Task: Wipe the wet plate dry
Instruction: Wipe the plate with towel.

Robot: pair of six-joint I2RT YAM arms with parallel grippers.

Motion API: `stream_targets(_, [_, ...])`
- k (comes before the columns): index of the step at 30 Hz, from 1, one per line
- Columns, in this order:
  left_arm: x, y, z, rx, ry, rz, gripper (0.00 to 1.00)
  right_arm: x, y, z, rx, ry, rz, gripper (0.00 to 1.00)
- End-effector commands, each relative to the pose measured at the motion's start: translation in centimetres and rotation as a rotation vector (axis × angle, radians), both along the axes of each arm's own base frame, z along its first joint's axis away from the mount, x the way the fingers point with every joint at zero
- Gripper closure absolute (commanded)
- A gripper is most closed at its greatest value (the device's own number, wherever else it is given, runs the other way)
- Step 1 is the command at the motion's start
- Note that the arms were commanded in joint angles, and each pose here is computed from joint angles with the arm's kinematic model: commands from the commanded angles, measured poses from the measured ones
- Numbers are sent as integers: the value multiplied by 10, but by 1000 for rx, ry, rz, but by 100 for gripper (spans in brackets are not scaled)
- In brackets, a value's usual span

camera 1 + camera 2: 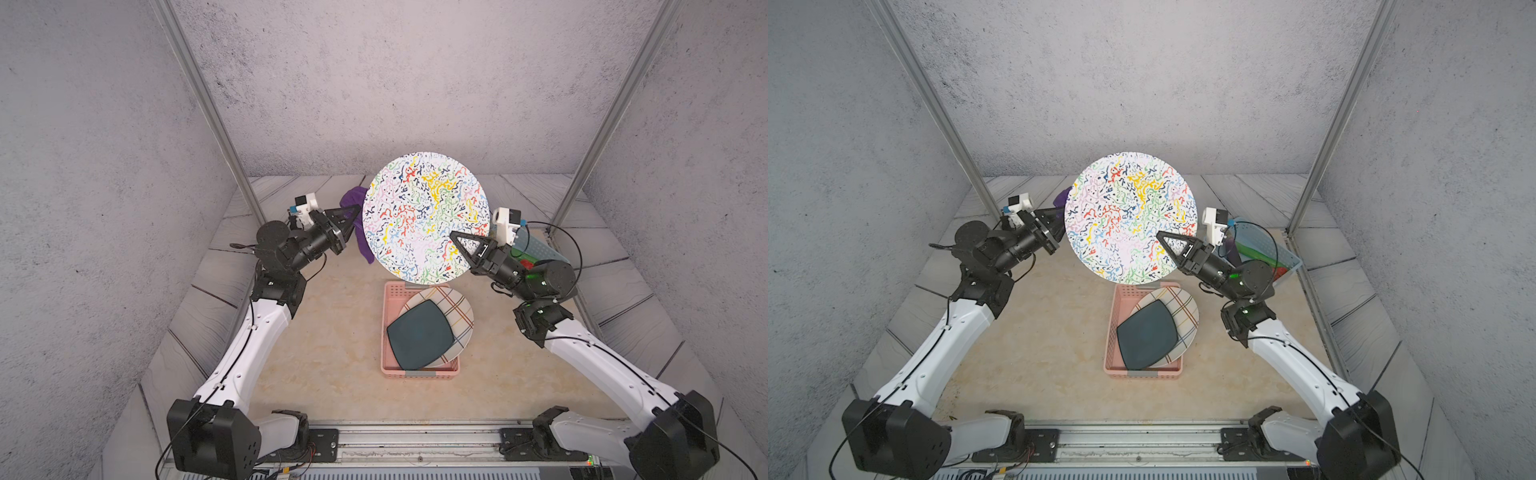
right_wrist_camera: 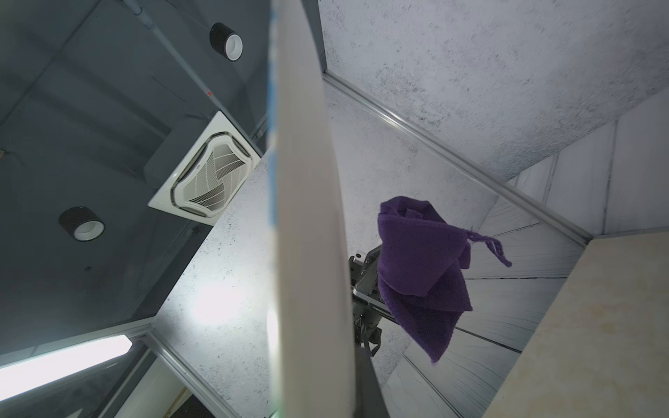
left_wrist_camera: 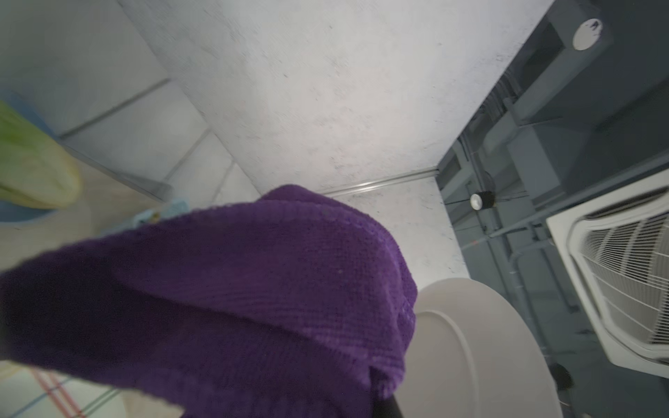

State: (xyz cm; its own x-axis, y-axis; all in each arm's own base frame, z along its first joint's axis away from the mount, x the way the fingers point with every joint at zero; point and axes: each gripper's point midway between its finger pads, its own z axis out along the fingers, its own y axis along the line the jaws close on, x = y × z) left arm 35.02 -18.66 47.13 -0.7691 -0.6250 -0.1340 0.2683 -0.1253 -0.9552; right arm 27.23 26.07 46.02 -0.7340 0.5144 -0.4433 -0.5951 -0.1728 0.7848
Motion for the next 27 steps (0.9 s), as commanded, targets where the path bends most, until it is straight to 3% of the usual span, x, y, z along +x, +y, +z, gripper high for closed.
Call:
stream_targets(1, [-38,-9,68,-229,-109,-124,100,-19,6,32,165,-72,129,100])
stream_targets(6, [-68,-37,93,-342,-136,-245,100,-15,36,31,210,-55,192,100])
stream_targets(12, [-114,-92,74,-225,-160,-333,100,16,26,62,231,-75,72,100])
stream_targets(17, [-97,-60,93,-334,-182,-284,100,47,-18,58,228,-40,-69,100])
stream_targets(21, [-76,-33,114,-401,-196,-244,100,18,9,29,145,-18,36,100])
stream_targets(24, [-76,-48,116,-404,-198,-273,100,-4,36,22,153,-20,76,100])
stream_targets(27, [-89,-78,108,-405,-180,-340,100,-7,49,38,184,-50,100,100])
